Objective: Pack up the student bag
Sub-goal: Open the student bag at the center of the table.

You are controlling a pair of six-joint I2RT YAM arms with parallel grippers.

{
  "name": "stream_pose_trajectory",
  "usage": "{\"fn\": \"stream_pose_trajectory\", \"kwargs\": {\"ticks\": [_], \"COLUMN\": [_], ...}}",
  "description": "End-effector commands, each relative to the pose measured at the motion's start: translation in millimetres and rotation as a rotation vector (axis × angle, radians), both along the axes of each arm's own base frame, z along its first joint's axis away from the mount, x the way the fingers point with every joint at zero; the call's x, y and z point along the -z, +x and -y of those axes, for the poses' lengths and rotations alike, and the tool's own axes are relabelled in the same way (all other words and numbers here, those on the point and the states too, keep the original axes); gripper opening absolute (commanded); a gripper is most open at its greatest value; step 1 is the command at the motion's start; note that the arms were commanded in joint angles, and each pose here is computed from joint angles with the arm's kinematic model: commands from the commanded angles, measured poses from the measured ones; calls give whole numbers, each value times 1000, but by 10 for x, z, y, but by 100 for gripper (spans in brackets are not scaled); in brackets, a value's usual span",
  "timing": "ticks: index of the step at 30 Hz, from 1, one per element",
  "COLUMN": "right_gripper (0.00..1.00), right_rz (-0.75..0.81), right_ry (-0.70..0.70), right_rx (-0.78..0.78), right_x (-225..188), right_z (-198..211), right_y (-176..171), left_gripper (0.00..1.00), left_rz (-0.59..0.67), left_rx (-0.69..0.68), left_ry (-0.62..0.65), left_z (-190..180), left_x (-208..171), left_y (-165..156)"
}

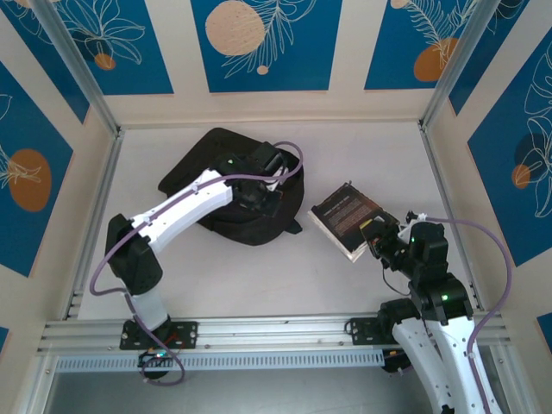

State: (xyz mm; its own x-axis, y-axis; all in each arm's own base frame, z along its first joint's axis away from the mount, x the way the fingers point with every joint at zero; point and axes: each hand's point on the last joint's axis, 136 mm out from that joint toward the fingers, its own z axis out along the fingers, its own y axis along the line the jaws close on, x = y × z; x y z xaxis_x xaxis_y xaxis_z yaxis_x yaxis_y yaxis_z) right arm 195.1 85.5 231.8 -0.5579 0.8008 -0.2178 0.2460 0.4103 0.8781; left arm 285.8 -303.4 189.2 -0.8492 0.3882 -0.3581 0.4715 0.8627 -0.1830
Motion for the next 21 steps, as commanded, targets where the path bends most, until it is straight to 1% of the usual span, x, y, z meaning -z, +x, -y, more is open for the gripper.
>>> {"fn": "stream_pose_trajectory", "kwargs": {"ticks": [1,9,12,17,21], "right_gripper": [0,0,0,0,0], "right_rz": [110,124,144,166,162], "right_ry": [29,77,74,60,66], "right_rx": [-49,-88,-97,-116,-132], "right_x": [-266,-285,-332,-406,-394], "right_z": [-82,-171,-183,-199,-225], "right_y": [17,36,44,42,32], "left_gripper": [0,0,0,0,0], "left_rz": [-4,-40,-52,-103,-118], "left_rx": [-9,-44,-48,-57,-61], "left_ry": [-149,-255,-295,-304,-315], "left_z": [116,177,211,246,287], "left_x": [-287,-353,-381,-243,-175], "left_y": [-53,-104,-128,-170,-162]}}
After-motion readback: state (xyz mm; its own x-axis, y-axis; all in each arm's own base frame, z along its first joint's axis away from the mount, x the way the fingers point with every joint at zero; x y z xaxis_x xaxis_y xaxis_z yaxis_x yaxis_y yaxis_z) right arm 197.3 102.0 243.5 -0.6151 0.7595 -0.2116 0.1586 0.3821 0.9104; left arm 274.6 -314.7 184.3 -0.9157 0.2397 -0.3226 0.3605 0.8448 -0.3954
